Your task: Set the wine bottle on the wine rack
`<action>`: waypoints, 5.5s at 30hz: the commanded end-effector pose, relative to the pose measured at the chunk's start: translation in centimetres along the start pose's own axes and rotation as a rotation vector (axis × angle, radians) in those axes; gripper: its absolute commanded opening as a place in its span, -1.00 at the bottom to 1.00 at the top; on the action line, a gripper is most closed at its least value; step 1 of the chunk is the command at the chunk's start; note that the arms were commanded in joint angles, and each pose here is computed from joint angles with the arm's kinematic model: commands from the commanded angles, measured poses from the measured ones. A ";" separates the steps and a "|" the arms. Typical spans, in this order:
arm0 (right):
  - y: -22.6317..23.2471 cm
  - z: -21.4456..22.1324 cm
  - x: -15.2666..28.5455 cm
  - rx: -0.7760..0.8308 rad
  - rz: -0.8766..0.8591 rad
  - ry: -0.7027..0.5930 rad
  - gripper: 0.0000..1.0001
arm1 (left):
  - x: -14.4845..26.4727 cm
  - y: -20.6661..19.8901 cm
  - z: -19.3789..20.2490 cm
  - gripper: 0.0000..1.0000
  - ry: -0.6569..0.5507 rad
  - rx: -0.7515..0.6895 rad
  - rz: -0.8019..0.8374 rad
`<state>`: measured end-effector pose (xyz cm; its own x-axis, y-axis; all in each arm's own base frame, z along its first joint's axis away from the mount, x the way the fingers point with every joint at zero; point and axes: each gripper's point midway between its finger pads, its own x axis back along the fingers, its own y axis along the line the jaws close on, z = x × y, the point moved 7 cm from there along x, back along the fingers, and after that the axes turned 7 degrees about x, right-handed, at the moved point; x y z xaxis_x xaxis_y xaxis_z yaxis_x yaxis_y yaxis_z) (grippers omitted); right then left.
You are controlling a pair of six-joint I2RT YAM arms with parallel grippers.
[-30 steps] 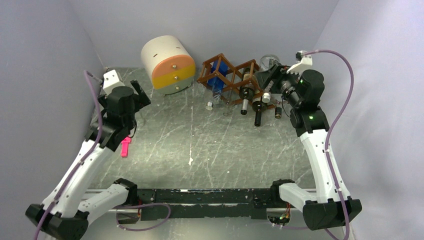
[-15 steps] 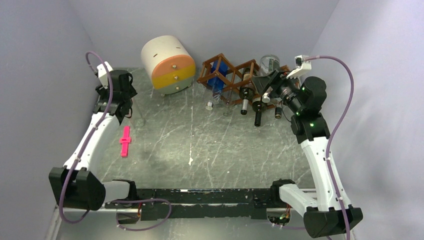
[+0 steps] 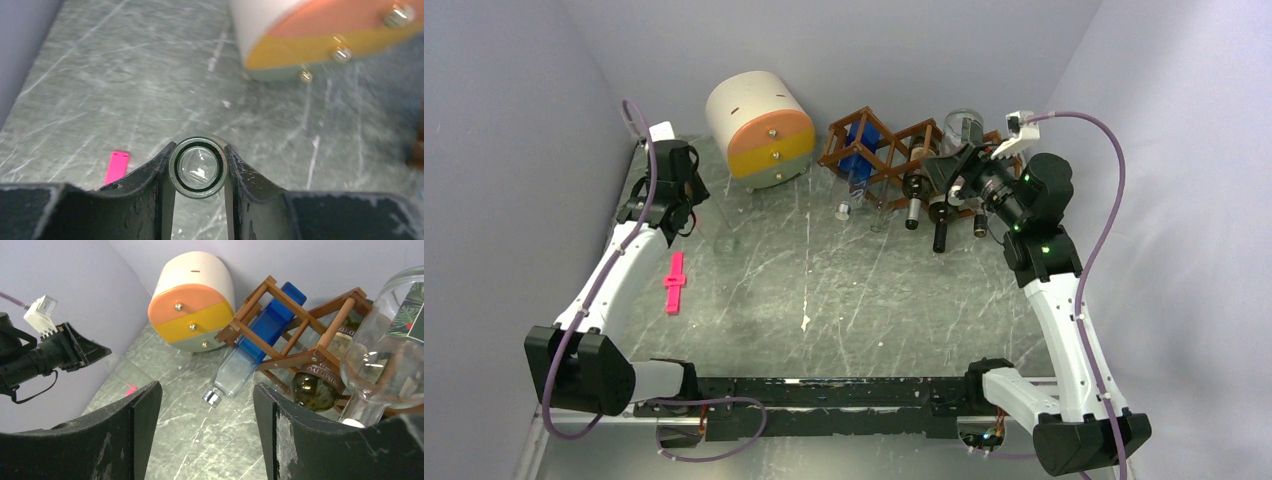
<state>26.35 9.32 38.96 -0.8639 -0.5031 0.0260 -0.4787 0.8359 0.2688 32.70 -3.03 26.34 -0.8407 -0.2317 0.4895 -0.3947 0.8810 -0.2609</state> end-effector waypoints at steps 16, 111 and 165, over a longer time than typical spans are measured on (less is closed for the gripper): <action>3.5 6.9 -1.7 0.025 -0.103 0.211 0.42 | 9.3 -9.1 6.0 -0.26 0.109 -0.296 0.533; 20.9 3.5 -3.3 0.149 -0.227 0.009 -0.77 | 14.5 -9.7 10.1 0.63 -0.359 -0.636 1.346; 16.6 10.7 -0.1 0.344 -0.106 0.449 0.37 | 16.1 -17.3 6.1 -0.86 -1.441 -1.641 1.230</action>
<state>17.03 25.01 33.57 -0.7132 -0.5463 0.4392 -0.6322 0.7720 -0.0662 24.69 -24.20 29.52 -0.3230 0.9457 0.0371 0.1957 0.0284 0.9802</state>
